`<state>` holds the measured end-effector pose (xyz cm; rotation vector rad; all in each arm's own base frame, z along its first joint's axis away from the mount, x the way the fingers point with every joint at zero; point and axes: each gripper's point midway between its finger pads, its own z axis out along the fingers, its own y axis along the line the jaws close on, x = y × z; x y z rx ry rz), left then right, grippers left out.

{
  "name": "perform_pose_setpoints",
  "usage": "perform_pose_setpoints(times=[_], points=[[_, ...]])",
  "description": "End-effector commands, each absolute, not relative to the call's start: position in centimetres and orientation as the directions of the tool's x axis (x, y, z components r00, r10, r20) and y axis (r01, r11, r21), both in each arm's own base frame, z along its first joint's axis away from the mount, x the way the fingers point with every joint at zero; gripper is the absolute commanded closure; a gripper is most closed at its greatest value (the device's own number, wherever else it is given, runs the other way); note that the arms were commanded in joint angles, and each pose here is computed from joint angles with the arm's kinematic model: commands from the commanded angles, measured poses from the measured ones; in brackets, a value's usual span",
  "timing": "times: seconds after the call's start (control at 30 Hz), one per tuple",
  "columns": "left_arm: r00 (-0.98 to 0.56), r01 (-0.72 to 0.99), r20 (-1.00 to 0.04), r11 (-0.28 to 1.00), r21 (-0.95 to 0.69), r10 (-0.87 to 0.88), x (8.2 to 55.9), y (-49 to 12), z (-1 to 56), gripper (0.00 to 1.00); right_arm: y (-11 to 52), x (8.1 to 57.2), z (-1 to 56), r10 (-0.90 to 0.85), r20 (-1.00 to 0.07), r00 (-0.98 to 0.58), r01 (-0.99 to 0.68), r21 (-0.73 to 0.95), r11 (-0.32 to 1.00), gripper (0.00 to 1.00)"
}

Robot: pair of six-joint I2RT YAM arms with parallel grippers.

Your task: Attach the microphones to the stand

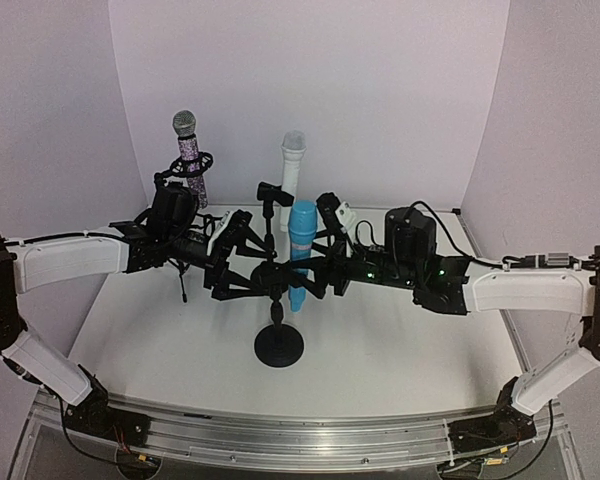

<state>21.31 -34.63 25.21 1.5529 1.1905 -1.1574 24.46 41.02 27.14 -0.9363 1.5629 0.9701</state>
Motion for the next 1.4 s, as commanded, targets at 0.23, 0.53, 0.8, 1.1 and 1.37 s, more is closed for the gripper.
perform_pose_setpoints(times=[0.23, 0.53, 0.8, 1.1, 1.37], points=[[0.149, 0.985, -0.981, -0.104, 0.137, 0.121, 22.5, -32.0, 29.5, 0.01, 35.2, 22.8, 28.7, -0.055, -0.976, -0.211, -0.856, 0.157, 0.493, 0.08], [0.09, 0.995, -0.992, 0.03, 0.093, 0.089, 23.4, -29.1, 31.0, 0.0, 33.6, 19.5, 20.0, -0.176, -0.965, -0.194, -0.841, 0.071, 0.537, 0.14], [0.038, 0.991, -0.994, 0.127, 0.051, 0.102, 23.2, -27.7, 29.5, 0.01, 37.9, 17.1, 15.9, -0.139, -0.989, -0.052, -0.799, -0.043, 0.6, 0.21], [-0.008, 0.986, -0.995, 0.165, 0.009, 0.102, 23.4, -27.3, 27.6, 0.02, 42.9, 19.2, 14.3, -0.023, -0.999, 0.031, -0.68, -0.038, 0.733, 0.37], [0.016, 0.988, -0.998, 0.154, 0.026, 0.064, 23.3, -27.4, 27.8, 0.02, 44.7, 20.7, 13.2, 0.047, -0.999, -0.02, -0.618, 0.049, 0.785, 0.51]])
